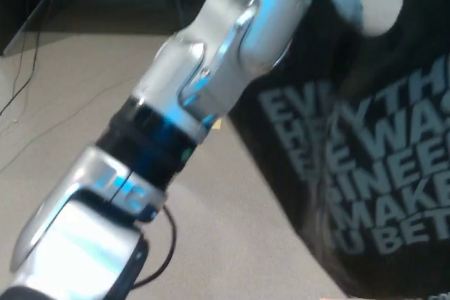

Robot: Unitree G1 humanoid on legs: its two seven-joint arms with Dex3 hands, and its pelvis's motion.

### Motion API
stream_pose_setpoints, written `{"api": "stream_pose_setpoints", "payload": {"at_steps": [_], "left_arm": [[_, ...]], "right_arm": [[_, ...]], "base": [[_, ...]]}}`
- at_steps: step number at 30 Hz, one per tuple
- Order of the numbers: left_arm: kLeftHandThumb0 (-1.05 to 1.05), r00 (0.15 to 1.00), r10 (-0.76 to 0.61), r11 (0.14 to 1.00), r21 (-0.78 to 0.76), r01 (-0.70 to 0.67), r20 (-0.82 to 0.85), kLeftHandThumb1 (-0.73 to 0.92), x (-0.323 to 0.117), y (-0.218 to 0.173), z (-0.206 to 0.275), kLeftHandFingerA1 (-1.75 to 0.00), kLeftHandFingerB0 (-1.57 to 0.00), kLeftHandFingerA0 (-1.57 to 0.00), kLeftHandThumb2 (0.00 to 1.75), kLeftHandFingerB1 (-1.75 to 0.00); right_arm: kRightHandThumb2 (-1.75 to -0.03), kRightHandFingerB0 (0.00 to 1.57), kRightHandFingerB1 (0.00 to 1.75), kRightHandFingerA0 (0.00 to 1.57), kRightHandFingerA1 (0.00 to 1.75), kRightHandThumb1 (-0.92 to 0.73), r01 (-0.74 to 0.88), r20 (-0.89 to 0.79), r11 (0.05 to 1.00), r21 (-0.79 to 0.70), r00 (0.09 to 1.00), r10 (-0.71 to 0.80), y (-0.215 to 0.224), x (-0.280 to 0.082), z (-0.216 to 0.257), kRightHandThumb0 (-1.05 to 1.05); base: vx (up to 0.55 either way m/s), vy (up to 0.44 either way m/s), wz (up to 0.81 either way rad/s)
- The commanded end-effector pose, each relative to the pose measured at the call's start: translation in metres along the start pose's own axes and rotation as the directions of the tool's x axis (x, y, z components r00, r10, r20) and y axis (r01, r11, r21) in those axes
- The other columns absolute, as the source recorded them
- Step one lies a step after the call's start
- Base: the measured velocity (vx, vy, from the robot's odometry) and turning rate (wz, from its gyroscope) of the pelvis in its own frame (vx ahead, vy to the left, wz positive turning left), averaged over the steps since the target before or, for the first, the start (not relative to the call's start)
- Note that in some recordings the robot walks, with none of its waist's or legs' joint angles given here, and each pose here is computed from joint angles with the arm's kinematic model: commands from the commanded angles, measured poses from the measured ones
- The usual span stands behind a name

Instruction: A person is holding a plastic bag and the robot extends its left hand to grab the bag by hooking its thumb into the holes at the top and brings its hand down by its side. Then it extends its arm again to hand the plastic bag back to the person.

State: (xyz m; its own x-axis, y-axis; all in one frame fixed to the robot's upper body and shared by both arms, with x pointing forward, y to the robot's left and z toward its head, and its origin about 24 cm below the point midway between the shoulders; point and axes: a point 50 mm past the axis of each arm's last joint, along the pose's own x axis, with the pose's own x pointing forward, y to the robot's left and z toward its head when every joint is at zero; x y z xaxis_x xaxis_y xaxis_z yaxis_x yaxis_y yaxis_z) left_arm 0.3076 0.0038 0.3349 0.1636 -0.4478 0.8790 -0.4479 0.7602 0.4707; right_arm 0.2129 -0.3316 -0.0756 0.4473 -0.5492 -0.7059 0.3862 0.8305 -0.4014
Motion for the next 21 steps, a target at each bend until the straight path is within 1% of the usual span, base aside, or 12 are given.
{"api": "stream_pose_setpoints", "payload": {"at_steps": [1,2,3,4,7,8,12,14,15,19,21], "left_arm": [[-0.95,0.969,-0.213,0.976,0.024,0.218,-0.121,0.59,-0.05,0.006,-0.015,-0.05,0.0,0.0,0.6,0.0],[-0.94,0.97,-0.211,0.976,0.025,0.215,-0.124,0.56,-0.06,0.009,-0.017,-0.08,0.0,0.0,0.63,0.0],[-0.93,0.966,-0.219,0.973,0.046,0.227,-0.138,0.57,-0.084,0.015,-0.017,0.0,0.0,0.0,0.57,0.0],[-0.93,0.964,-0.224,0.971,0.046,0.233,-0.142,0.57,-0.088,0.016,-0.016,0.0,0.0,0.0,0.57,0.0],[-0.93,0.956,-0.243,0.966,0.047,0.254,-0.163,0.58,-0.119,0.025,-0.014,0.0,0.0,0.0,0.58,0.0],[-0.85,0.952,-0.252,0.965,0.027,0.261,-0.172,0.47,-0.127,0.027,-0.013,0.0,0.0,0.0,0.88,-0.07],[-0.86,0.94,-0.278,0.959,-0.002,0.283,-0.196,0.48,-0.157,0.034,-0.007,0.0,0.0,0.0,0.89,-0.06],[-0.86,0.934,-0.291,0.955,-0.01,0.295,-0.209,0.48,-0.167,0.037,-0.006,0.0,0.0,0.0,0.89,-0.06],[-0.87,0.927,-0.303,0.951,-0.013,0.307,-0.222,0.48,-0.175,0.038,-0.004,0.0,0.0,0.0,0.9,-0.06],[-0.88,0.914,-0.333,0.94,-0.004,0.342,-0.233,0.5,-0.19,0.041,0.004,0.0,0.0,0.0,0.9,-0.05],[-0.88,0.899,-0.356,0.932,-0.021,0.363,-0.255,0.49,-0.198,0.043,0.009,0.0,0.0,0.0,0.9,-0.09]], "right_arm": [[-0.63,0.06,0.2,0.16,0.33,-0.64,0.003,-0.023,0.998,-0.055,1.0,-0.004,-0.006,0.0,-0.012,-0.53],[-1.01,0.0,0.49,0.0,0.48,-0.5,0.003,-0.025,0.999,-0.049,1.0,-0.004,-0.006,0.0,-0.012,-0.32],[-1.01,0.0,0.49,0.0,0.48,-0.51,0.005,-0.036,0.998,-0.064,0.999,-0.007,-0.009,0.0,-0.017,-0.32],[-1.01,0.0,0.49,0.0,0.48,-0.51,0.005,-0.041,0.998,-0.069,0.999,-0.007,-0.009,0.0,-0.02,-0.32],[-1.02,0.0,0.49,0.0,0.48,-0.51,0.001,-0.046,0.992,-0.123,0.999,-0.007,-0.01,0.0,-0.027,-0.32],[-1.01,0.0,0.48,0.0,0.48,-0.51,-0.001,-0.05,0.992,-0.123,0.999,-0.005,-0.01,0.0,-0.029,-0.32],[-1.01,0.0,0.49,0.0,0.48,-0.5,0.002,-0.083,0.996,-0.091,0.996,-0.009,-0.011,-0.001,-0.043,-0.32],[-1.01,0.0,0.49,0.0,0.48,-0.5,0.001,-0.091,0.988,-0.157,0.996,-0.016,-0.012,-0.002,-0.047,-0.33],[-1.01,0.0,0.49,0.0,0.47,-0.5,0.0,-0.099,0.987,-0.163,0.995,-0.017,-0.014,-0.002,-0.052,-0.32],[-1.01,0.0,0.48,0.0,0.48,-0.51,0.009,-0.111,0.99,-0.142,0.993,-0.025,-0.016,-0.003,-0.058,-0.32],[-1.01,0.0,0.49,0.0,0.47,-0.51,0.012,-0.116,0.993,-0.117,0.993,-0.026,-0.017,-0.003,-0.059,-0.31]], "base": [[0.0,0.0,0.0],[0.0,0.0,0.0],[0.0,0.0,0.0],[0.0,0.0,0.0],[0.0,0.0,0.0],[0.0,0.0,0.0],[0.0,0.0,0.0],[0.0,0.0,0.0],[0.0,0.0,0.0],[0.0,0.0,0.0],[0.0,0.0,0.0]]}}
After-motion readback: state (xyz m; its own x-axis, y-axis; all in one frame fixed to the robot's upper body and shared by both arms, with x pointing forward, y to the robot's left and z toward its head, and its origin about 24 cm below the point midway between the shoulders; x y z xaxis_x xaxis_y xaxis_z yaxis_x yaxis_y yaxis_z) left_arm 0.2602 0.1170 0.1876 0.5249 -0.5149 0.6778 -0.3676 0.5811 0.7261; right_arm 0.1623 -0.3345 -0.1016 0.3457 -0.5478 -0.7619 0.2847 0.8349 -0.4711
